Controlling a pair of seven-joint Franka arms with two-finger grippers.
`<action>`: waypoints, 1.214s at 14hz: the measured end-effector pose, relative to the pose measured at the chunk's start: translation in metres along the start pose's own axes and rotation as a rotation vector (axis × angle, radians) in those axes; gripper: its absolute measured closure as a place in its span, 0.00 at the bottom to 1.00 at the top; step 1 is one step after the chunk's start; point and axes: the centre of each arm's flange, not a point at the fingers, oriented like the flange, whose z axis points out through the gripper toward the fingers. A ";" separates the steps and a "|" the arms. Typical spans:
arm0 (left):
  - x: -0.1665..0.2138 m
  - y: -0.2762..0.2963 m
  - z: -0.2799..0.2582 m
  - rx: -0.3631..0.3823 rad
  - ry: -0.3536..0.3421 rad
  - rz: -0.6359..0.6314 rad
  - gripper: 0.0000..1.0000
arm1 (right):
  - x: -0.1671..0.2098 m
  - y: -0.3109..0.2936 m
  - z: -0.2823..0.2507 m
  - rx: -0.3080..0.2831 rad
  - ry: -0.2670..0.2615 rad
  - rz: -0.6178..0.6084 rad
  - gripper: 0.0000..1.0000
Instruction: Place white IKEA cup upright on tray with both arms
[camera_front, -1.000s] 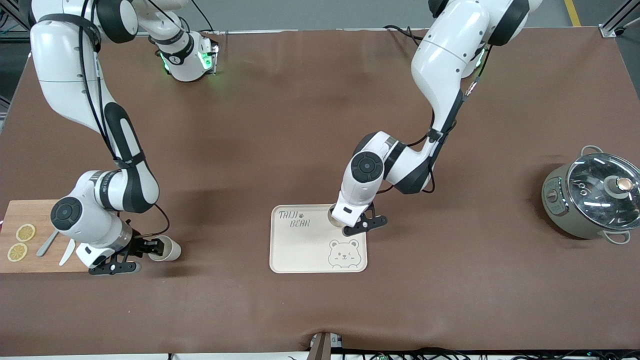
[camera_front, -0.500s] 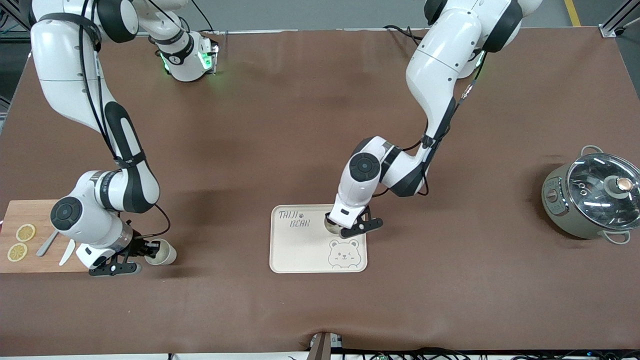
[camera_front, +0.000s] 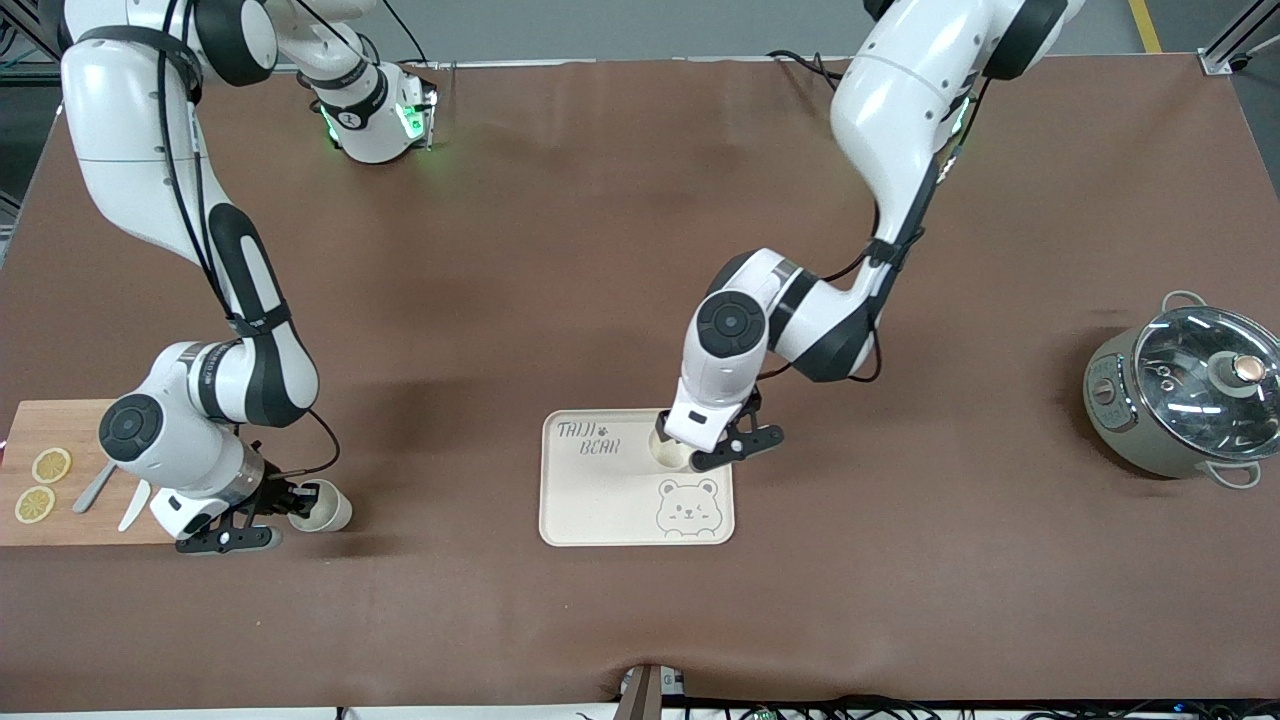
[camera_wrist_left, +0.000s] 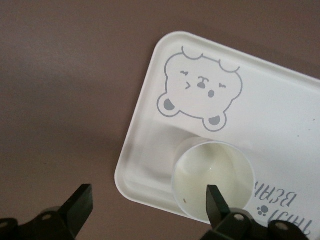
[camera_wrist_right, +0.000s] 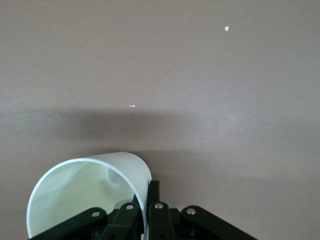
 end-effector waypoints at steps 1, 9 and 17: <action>0.007 -0.005 -0.012 -0.004 0.001 0.000 0.00 | 0.003 -0.003 -0.004 0.005 -0.015 -0.004 0.96; 0.166 -0.193 -0.106 -0.089 -0.093 0.268 0.00 | 0.032 -0.089 -0.071 0.058 -0.106 0.102 0.96; 0.205 -0.273 0.010 0.040 -0.114 0.365 0.00 | 0.019 -0.233 -0.082 0.060 -0.114 0.290 0.96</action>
